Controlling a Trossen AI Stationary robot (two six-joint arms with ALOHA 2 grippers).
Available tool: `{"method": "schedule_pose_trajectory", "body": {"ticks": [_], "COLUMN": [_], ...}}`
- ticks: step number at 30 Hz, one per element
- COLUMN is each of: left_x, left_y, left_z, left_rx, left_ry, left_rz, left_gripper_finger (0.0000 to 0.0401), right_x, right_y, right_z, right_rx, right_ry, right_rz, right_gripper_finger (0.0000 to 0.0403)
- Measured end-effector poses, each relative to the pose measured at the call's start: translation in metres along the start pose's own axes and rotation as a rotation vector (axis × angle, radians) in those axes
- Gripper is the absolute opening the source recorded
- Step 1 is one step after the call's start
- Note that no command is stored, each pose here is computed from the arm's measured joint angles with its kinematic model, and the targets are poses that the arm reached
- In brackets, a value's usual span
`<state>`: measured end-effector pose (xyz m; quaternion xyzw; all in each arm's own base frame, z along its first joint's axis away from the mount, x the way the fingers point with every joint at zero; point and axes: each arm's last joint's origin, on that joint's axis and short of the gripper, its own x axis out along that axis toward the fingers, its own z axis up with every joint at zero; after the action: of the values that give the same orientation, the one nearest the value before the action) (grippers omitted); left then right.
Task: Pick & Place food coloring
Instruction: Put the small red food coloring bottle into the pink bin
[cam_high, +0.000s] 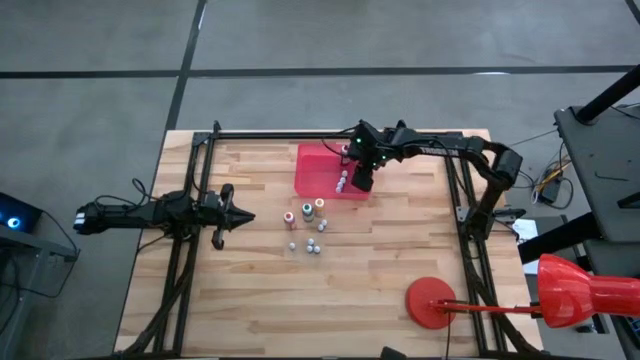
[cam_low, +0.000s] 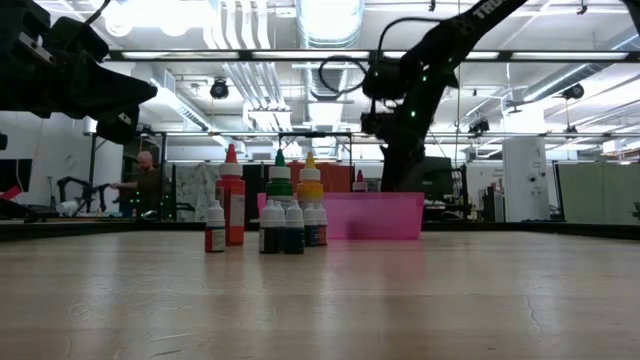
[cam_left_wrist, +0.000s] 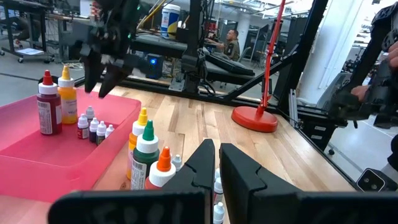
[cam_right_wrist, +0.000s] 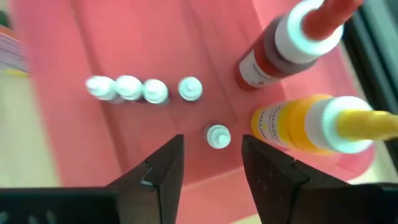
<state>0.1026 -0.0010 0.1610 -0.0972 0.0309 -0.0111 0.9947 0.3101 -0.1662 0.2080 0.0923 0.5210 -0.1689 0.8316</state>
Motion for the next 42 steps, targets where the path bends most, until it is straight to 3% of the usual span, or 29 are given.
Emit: {"method": "schedule_pose_trajectory", "body": {"ticks": [10,17,30,38,42], "left_x": [0.000,0.000,0.000,0.000,0.000], "left_y": [0.000,0.000,0.000,0.000,0.000], "left_z": [0.000,0.000,0.000,0.000,0.000], "left_rx": [0.000,0.000,0.000,0.000,0.000], "left_ry": [0.000,0.000,0.000,0.000,0.000], "left_rz": [0.000,0.000,0.000,0.000,0.000], "left_gripper_finger": [0.0000,0.0000,0.0000,0.0000,0.0000], "right_x": [-0.038,-0.054,-0.053,-0.054,-0.055], "right_y": [0.016,0.044,0.102,0.123,0.132], "right_z": [0.004,0.004,-0.003,-0.009,-0.010], "right_rx": [-0.041,-0.114,-0.306,-0.508,-0.540], "right_ry": [-0.103,-0.140,-0.131,-0.146,-0.153], "right_rz": [0.011,0.056,0.315,0.347,0.359], "right_gripper_finger": [0.0153,0.0157,0.0155,0.0157,0.0161]}}
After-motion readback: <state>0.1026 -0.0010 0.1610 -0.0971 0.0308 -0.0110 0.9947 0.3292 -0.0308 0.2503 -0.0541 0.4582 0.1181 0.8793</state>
